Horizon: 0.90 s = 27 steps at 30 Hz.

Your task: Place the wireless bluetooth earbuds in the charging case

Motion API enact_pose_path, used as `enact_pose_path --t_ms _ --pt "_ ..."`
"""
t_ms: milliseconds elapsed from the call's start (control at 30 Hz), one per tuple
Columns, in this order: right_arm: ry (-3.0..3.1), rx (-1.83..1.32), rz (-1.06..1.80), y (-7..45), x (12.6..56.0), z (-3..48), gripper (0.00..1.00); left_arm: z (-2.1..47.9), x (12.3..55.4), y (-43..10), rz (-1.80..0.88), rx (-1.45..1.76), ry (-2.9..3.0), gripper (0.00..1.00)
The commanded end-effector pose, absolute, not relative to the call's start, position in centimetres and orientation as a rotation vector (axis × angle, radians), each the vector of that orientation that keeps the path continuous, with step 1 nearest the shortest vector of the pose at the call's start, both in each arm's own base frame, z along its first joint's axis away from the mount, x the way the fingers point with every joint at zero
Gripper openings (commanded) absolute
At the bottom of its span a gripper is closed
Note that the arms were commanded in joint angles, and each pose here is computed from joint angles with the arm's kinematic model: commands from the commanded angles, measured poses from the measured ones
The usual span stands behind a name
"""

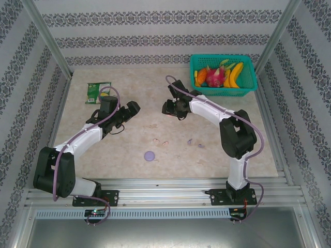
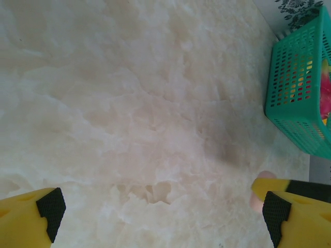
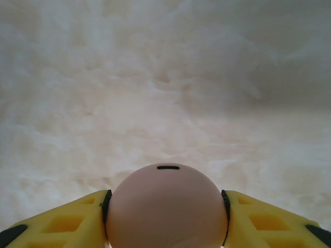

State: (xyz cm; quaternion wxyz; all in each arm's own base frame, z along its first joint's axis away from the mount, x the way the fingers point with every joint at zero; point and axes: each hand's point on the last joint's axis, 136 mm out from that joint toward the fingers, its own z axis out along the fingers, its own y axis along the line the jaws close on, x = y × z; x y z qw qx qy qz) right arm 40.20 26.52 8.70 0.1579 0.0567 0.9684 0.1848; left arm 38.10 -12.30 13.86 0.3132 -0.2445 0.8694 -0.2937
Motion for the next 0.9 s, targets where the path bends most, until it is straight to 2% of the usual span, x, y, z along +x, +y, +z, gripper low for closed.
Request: enact_pose_path --t_ms 0,200,467,567,733,867 --pt "2.849 0.052 0.350 24.3 38.6 6.1 0.41 14.7 38.6 -12.5 -0.751 -0.630 2.281 1.00" --pt "2.925 0.019 0.218 22.9 36.9 3.5 0.42 14.3 38.9 -12.7 -0.762 -0.638 2.294 1.00" --pt "2.964 0.026 0.193 23.0 35.7 1.9 0.44 14.1 39.1 -13.0 -0.780 -0.642 2.299 1.00" --pt "2.972 0.035 0.196 23.1 35.4 1.6 0.49 14.1 38.9 -13.0 -0.777 -0.642 2.304 1.00" --pt "2.976 0.032 0.212 23.8 35.0 1.6 0.67 14.2 38.7 -12.9 -0.777 -0.635 2.300 1.00" --pt "2.981 0.026 0.234 24.6 34.5 1.6 0.72 14.3 38.6 -13.0 -0.781 -0.635 2.298 1.00"
